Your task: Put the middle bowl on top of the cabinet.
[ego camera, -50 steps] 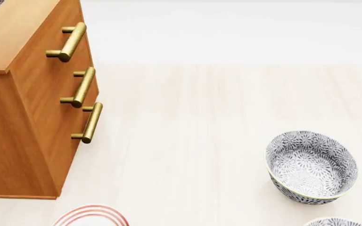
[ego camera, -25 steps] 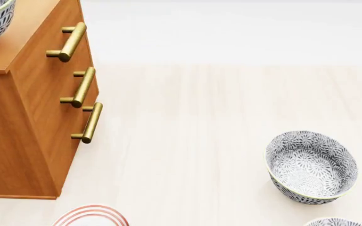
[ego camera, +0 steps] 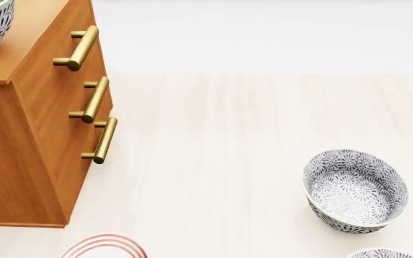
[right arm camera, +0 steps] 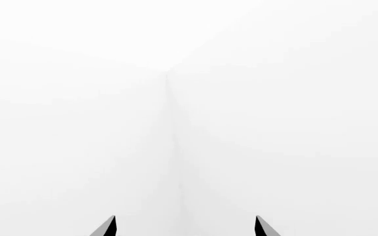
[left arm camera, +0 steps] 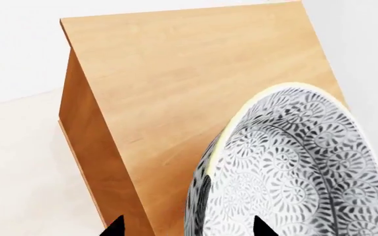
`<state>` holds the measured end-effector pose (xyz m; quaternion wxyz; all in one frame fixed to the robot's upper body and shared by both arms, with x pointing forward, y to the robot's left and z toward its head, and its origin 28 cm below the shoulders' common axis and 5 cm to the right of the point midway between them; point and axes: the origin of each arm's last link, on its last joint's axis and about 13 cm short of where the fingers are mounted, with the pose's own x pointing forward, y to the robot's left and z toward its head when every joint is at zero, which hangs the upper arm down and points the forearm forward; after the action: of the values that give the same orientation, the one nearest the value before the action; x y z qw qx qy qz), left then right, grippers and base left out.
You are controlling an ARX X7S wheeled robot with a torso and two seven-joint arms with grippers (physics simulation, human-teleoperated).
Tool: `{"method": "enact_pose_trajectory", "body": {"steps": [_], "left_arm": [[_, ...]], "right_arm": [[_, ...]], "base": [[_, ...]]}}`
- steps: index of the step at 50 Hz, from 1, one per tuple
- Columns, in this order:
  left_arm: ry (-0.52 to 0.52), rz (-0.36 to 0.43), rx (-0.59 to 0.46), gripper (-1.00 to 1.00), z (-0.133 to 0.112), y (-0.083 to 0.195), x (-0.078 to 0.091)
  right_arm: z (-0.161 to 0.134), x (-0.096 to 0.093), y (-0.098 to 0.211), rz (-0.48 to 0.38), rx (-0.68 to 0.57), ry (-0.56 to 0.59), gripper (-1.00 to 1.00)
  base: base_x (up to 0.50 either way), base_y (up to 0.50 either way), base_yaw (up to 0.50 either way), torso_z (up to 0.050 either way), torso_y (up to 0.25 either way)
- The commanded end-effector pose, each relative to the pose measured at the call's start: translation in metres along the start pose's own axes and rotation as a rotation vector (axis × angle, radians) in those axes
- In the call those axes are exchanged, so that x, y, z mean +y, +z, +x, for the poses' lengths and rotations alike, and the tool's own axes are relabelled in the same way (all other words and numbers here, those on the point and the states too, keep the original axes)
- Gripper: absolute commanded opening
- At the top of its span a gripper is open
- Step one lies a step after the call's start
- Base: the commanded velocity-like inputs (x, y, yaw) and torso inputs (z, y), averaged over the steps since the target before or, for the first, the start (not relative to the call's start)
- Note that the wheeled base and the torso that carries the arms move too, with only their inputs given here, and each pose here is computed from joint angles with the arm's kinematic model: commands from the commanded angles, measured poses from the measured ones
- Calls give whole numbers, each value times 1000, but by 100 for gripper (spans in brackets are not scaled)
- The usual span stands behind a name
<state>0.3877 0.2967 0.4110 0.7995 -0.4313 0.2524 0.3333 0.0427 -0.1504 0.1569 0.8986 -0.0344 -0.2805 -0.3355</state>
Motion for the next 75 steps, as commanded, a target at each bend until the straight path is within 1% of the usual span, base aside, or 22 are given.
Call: {"method": "enact_pose_trajectory", "body": {"steps": [1,9,10,12,16,22,25,27,33,37,42,43,45,46,48,50,56,60,61,64,70,75], "left_arm": [[-38,1,-7,100,6,-7,-2],[-68,8,-15,100,-2,-5,-5],[-93,15,-24,100,-6,-4,-6],[-90,15,-21,100,-9,-4,-6],[-140,29,-44,100,-27,-4,-5],[-221,54,-129,100,-59,-4,1],[-233,51,-157,100,-68,-3,3],[-237,53,-159,100,-71,-3,4],[-248,42,-241,100,-81,0,8],[-259,35,-276,100,-90,1,12],[-273,38,-376,100,-99,2,17],[-281,32,-394,100,-101,2,19],[-290,37,-391,100,-104,0,22],[-313,44,-405,100,-106,-1,24],[-318,48,-447,100,-109,-2,27],[-323,52,-466,100,-111,-4,30],[-357,68,-506,100,-116,-10,40],[-393,98,-524,100,-117,-17,48],[-410,104,-558,100,-118,-19,51],[-431,120,-556,100,-117,-23,56],[-478,144,-604,100,-119,-34,72],[-512,166,-603,100,-117,-45,83]], "right_arm": [[0,-3,-1,-40,-12,7,100],[-1,-3,-1,-42,-10,9,100],[0,-3,-1,-41,-10,7,100],[0,-4,-1,-40,-10,5,100],[0,-3,-2,-42,-10,8,100],[0,-4,-1,-41,-12,7,100],[0,-4,-2,-42,-11,10,100],[0,-4,-2,-42,-11,10,100],[0,-5,-2,-40,-13,8,100],[0,-4,-2,-41,-12,11,100],[0,-5,-2,-40,-13,11,100],[0,-5,-2,-41,-13,12,100],[0,-5,-2,-41,-13,12,100],[0,-5,-2,-40,-13,11,100],[0,-6,-2,-40,-13,10,100],[1,-6,-2,-39,-14,10,100],[0,-5,-3,-41,-12,12,100],[0,-5,-3,-41,-9,16,100],[0,-5,-3,-41,-9,17,100],[0,-6,-3,-41,-10,16,100],[-1,-5,-4,-43,-8,25,100],[-1,-5,-4,-44,-8,29,100]], "base": [[0,0,0,0,0],[0,0,0,0,0],[0,0,0,0,0],[0,0,0,0,0],[0,0,0,0,0],[0,0,0,0,0],[0,0,0,0,0],[0,0,0,0,0],[0,0,0,0,0],[0,0,0,0,0],[0,0,0,0,0],[0,0,0,0,0],[0,0,0,0,0],[0,0,0,0,0],[0,0,0,0,0],[0,0,0,0,0],[0,0,0,0,0],[0,0,0,0,0],[0,0,0,0,0],[0,0,0,0,0],[0,0,0,0,0],[0,0,0,0,0]]}}
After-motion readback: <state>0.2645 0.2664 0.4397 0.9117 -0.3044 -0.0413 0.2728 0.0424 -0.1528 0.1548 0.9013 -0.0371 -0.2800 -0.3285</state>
